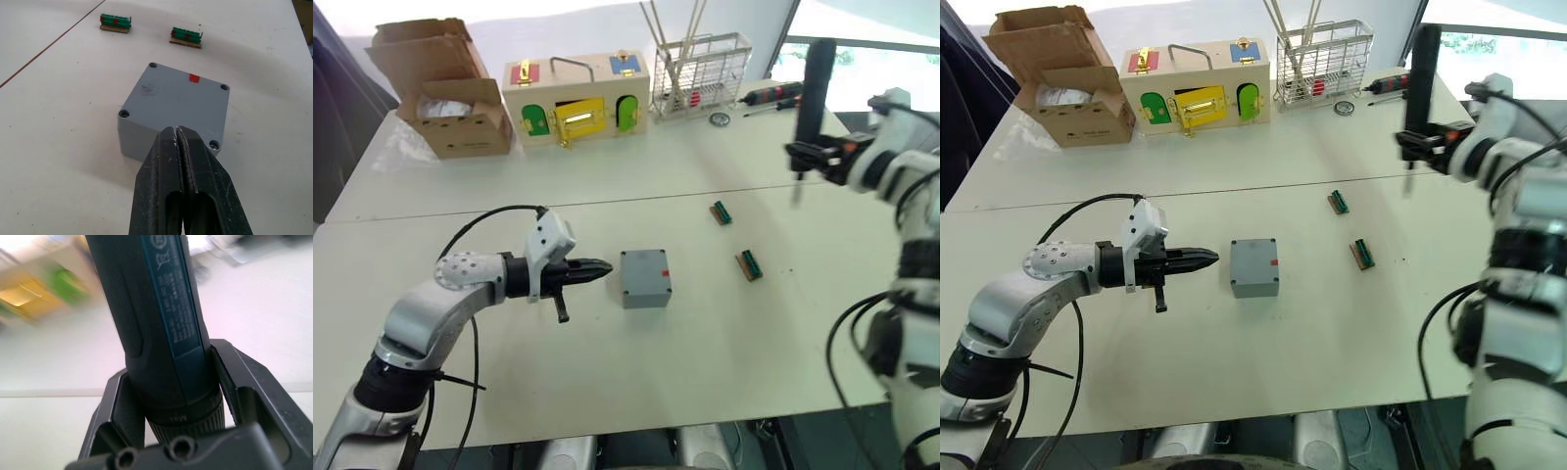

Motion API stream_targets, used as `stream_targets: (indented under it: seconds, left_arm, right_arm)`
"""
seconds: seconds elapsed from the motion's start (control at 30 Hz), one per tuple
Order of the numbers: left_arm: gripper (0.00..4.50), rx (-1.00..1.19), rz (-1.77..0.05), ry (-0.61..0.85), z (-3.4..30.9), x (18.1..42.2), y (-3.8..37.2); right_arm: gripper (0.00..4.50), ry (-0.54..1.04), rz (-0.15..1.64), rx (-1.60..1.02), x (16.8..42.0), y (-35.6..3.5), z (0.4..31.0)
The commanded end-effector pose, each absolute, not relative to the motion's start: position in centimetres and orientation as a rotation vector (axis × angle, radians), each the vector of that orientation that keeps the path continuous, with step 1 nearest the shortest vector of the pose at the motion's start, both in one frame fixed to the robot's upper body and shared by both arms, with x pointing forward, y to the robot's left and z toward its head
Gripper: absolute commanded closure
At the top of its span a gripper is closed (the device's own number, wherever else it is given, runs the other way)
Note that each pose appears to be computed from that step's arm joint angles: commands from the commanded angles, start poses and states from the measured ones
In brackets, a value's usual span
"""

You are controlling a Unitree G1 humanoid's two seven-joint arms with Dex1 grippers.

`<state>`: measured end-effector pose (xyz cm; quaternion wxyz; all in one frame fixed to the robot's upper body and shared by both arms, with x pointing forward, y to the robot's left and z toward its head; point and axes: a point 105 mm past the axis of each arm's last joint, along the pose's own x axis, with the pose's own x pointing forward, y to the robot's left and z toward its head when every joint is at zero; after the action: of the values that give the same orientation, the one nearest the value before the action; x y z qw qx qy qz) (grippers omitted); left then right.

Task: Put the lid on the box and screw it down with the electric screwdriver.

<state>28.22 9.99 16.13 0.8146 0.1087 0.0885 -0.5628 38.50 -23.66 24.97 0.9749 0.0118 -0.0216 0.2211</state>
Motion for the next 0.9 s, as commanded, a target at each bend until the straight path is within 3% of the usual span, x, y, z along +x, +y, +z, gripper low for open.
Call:
stream_targets:
  seconds: [0.03,0.13,0.33,0.53,0.9]
  left_arm:
    - [4.5,0.249,-1.256,0.16,17.3,28.2,9.6]
    - [4.5,0.258,-1.28,0.155,17.5,28.5,9.2]
    - [4.5,0.291,-1.334,0.17,16.6,28.7,7.4]
    - [4.5,0.274,-1.296,0.187,15.0,30.3,6.5]
    - [4.5,0.322,-1.316,0.218,13.3,29.8,6.4]
  right_arm:
    - [2.66,-0.309,0.56,0.096,34.1,-19.5,28.9]
    - [2.66,-0.315,0.701,0.197,32.0,-16.0,28.1]
    - [2.66,-0.327,0.765,0.28,31.2,-11.6,26.7]
    - [2.66,-0.298,0.796,0.258,31.3,-10.3,25.2]
    - [2.66,-0.245,0.78,0.226,31.5,-10.4,22.9]
